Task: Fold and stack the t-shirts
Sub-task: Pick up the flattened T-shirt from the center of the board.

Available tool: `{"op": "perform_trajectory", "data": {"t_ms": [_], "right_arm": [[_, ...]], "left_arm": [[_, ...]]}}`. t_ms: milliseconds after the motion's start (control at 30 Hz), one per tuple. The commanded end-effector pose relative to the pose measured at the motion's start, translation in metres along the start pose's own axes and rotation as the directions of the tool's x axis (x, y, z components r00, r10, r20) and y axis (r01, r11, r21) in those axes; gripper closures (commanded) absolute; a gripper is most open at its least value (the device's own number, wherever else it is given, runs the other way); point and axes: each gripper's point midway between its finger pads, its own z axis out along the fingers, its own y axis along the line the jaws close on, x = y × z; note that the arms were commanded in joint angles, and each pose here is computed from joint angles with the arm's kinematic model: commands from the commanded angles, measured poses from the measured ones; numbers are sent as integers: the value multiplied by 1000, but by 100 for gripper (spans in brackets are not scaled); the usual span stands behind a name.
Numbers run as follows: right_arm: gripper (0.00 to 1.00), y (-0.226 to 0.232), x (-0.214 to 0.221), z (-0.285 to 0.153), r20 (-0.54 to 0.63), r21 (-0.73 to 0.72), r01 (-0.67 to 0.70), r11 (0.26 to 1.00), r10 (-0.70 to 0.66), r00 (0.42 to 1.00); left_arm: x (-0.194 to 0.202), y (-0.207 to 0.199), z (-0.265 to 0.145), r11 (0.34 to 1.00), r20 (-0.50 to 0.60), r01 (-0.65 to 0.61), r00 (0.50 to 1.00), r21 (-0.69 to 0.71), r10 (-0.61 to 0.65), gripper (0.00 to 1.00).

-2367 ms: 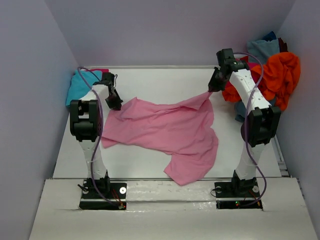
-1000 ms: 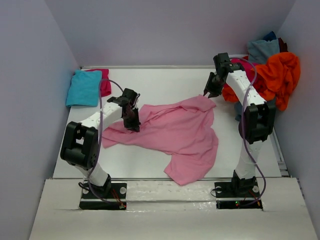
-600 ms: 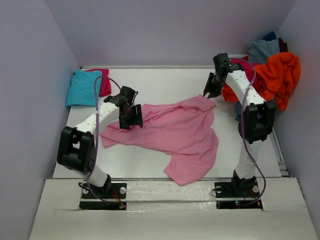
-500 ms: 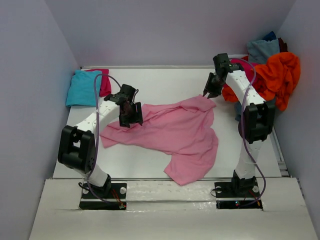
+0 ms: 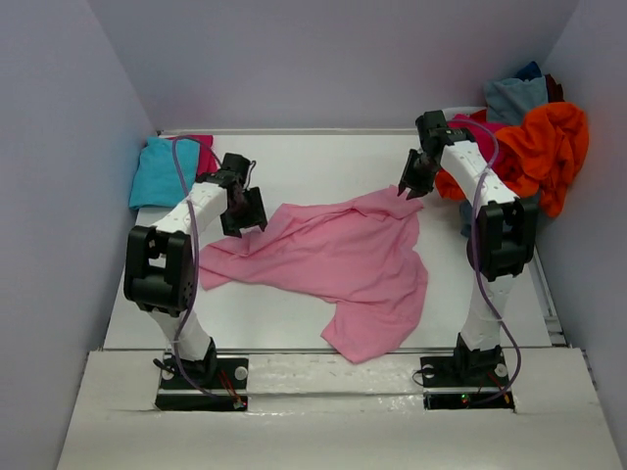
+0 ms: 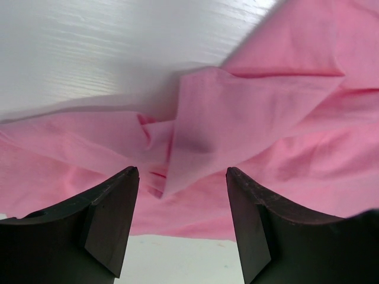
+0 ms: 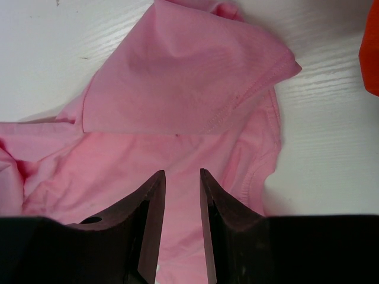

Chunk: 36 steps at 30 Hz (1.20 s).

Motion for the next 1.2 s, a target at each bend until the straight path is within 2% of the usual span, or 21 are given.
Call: {"op": "perform_trajectory", "data": {"t_ms": [0,367,633,1167], "right_arm": [[65,6,-4,-6,30,-23,25,999,-24,999],[65,8,-7,-5,32,-24,28,999,-28,999],[65,8,-5,-2,26,-24,23,999,-23,999],[65,7,-6,-3,26,-19,23,1000,-22,999]], "left_arm": [[-17,10,-6,1000,43,19,999,18,-20,29],[-7,-10,10,989,-36,13,999,147,-8,30],[4,-15,16,983,-78,17,997,183,-3,31],[-16,-21,0,980,-10,-4,1000,198,6,32]]}}
